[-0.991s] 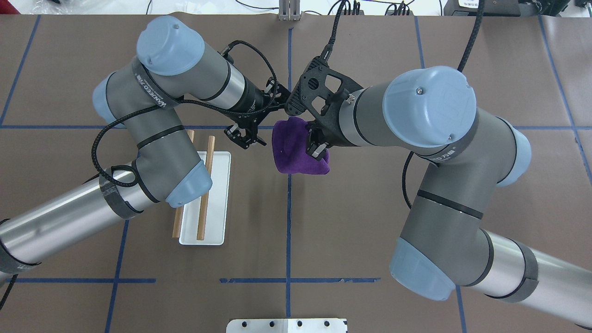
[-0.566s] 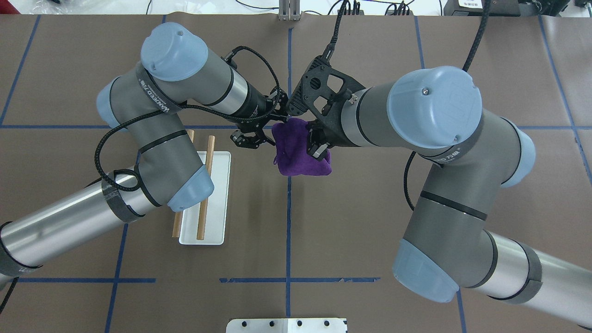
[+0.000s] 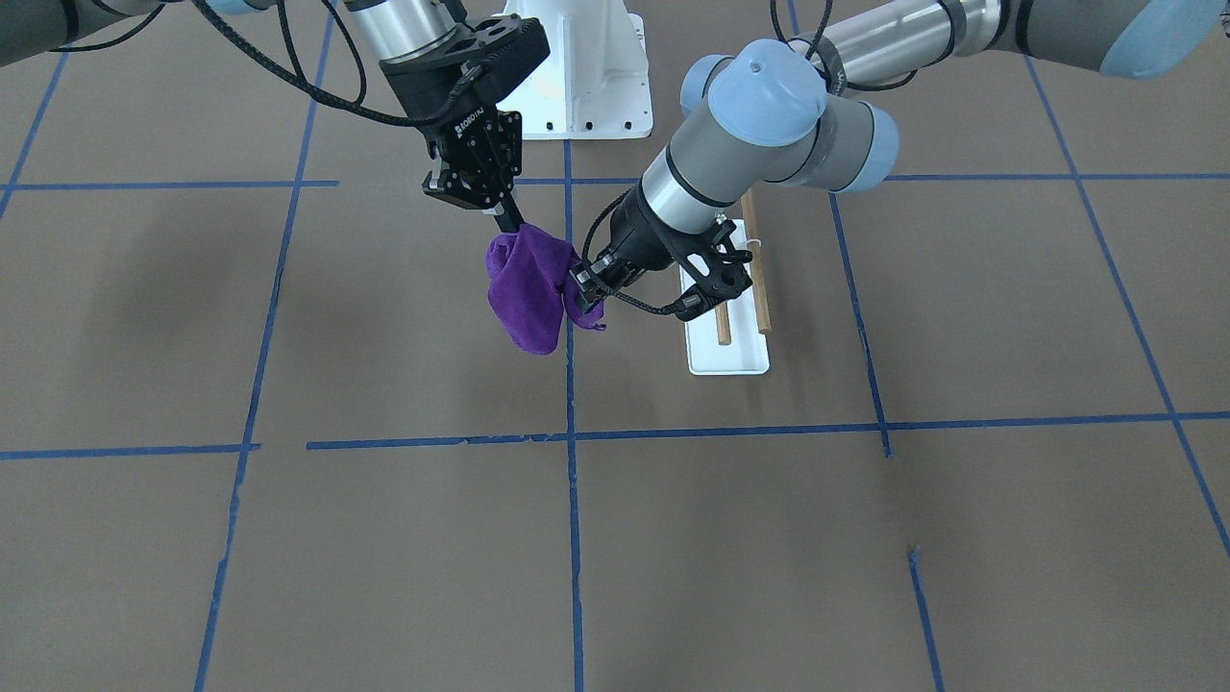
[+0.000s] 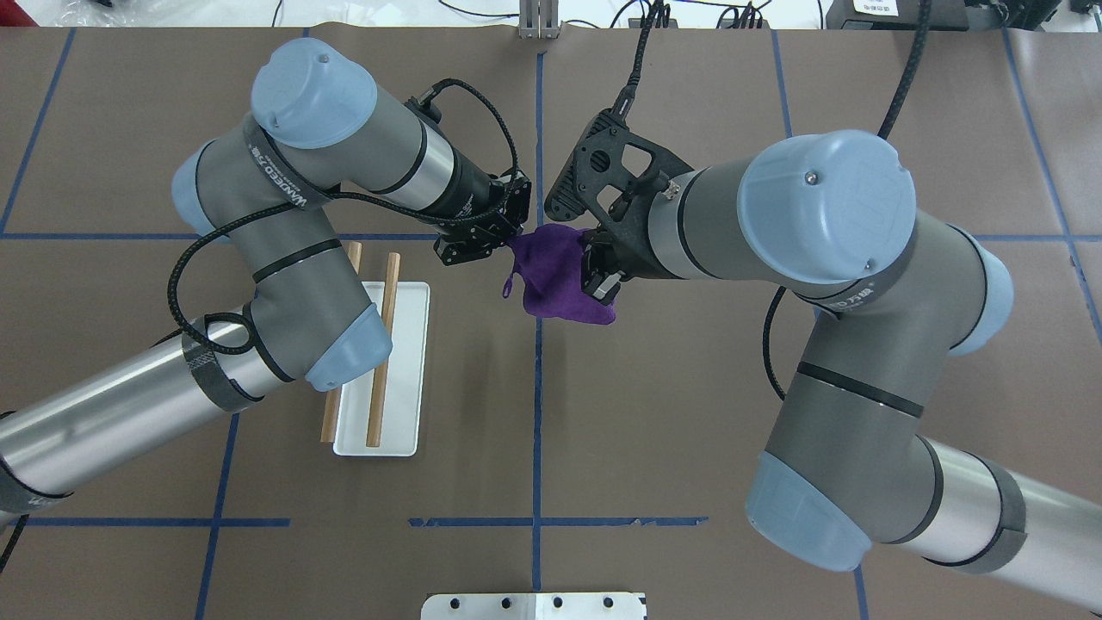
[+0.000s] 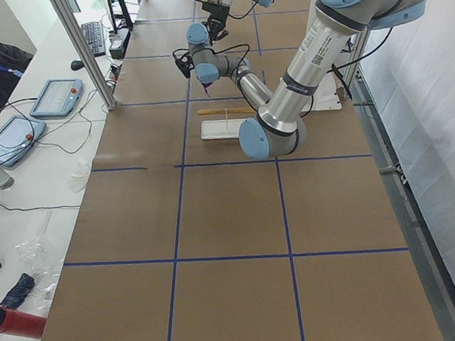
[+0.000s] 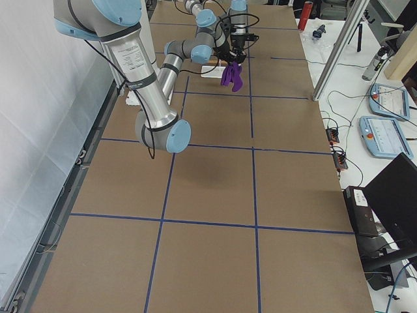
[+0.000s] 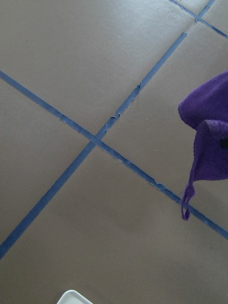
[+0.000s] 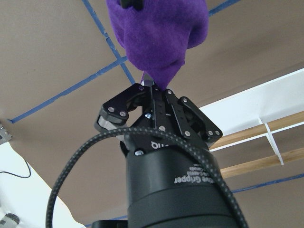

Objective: Hang towel on rack

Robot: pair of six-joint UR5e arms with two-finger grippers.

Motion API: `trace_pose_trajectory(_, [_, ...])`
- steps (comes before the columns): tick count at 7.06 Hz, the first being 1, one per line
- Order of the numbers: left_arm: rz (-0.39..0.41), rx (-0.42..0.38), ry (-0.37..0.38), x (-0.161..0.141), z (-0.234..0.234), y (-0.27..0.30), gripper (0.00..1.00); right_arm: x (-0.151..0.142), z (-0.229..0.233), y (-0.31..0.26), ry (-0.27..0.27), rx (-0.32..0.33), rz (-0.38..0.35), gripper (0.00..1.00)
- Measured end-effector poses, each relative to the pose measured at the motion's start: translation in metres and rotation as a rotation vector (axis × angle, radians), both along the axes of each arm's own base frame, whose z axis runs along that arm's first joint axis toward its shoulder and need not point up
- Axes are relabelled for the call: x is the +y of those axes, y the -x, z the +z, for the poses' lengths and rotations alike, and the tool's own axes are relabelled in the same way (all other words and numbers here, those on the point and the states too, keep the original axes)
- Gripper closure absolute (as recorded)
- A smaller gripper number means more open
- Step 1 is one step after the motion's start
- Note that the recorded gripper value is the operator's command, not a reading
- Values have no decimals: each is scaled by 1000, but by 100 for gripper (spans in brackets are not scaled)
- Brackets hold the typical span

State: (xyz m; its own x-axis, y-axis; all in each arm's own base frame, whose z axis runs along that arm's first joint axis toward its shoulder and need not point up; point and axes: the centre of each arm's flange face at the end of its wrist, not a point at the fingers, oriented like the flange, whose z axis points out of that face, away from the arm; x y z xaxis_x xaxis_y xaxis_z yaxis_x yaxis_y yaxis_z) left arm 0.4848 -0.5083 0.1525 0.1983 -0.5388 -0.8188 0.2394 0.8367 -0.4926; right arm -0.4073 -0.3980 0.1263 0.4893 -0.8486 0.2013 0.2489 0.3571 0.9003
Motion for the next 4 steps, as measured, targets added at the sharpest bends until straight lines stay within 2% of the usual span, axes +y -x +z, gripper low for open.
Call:
trace_pose_trajectory(1, [-10,-3,-6,-5,3,7,100,4,5,-6,0,0,-2,100])
trace_pose_trajectory(2, [-15,-5,-9,-7,5,11,100,7,8,-9,1,0,-5,95])
trace_pose_trajectory(3, [-17,-4,-13,-7,4,13,100,9,9,-10,2,-1,-10,1])
trace_pose_trajectory(4, [-18,-1,-17,-6,4,16,100,10,9,-9,5,-2,-14,0])
